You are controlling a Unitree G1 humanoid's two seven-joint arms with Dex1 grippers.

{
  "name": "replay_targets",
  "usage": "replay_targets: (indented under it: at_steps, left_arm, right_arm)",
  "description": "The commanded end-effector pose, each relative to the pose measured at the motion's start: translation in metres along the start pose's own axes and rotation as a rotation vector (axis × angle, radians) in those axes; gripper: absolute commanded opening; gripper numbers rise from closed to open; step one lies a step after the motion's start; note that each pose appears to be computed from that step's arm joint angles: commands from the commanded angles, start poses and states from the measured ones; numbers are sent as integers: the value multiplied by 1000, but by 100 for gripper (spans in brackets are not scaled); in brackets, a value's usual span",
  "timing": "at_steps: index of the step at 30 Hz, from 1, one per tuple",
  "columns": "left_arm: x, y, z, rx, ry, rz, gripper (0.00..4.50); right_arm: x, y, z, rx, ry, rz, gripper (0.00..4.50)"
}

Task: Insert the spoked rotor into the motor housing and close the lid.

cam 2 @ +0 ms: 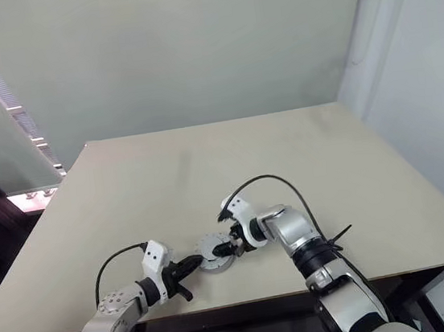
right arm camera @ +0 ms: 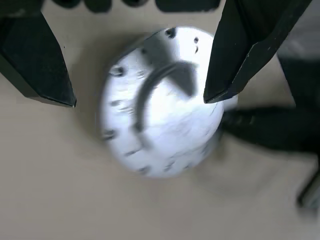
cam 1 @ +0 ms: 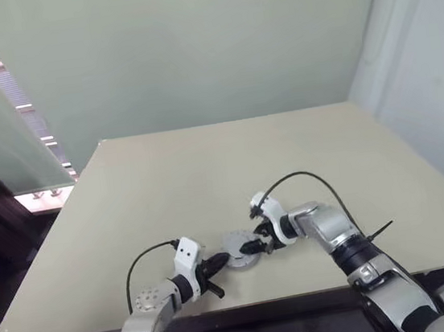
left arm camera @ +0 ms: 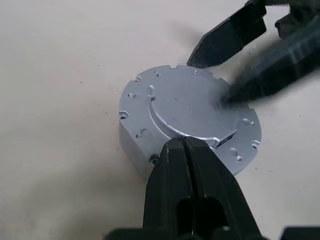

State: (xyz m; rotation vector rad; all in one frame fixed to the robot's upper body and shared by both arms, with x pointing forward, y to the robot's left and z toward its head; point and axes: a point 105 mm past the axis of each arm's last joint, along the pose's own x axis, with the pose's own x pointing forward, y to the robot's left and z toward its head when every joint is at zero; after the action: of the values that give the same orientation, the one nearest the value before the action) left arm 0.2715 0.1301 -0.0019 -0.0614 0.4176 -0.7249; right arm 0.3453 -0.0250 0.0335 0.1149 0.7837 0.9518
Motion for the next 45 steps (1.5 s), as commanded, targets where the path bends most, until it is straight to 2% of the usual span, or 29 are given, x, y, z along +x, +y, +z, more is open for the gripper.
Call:
replay_targets:
  at_steps: [1,6,14,26,41,45]
  left_arm:
    - [5,-2,-3,12,25,-8,0]
    - [6,-2,-2,15,26,-12,0]
    - [8,-3,-1,17,22,-16,0]
    - [9,-5,-1,20,23,-23,0]
    - [9,-4,0,22,21,-19,0]
    - [9,-4,0,23,20,-16,0]
  right_arm:
    - [-9,-8,17,184,-54,-26,447]
    - [-11,-16,4,487,-14,-12,447]
    - [-8,-11,-23,685,75,51,447]
    - [0,22,-46,781,170,228,447]
    - [10,30,-37,825,105,257,447]
    - [11,28,-38,840,98,242,358]
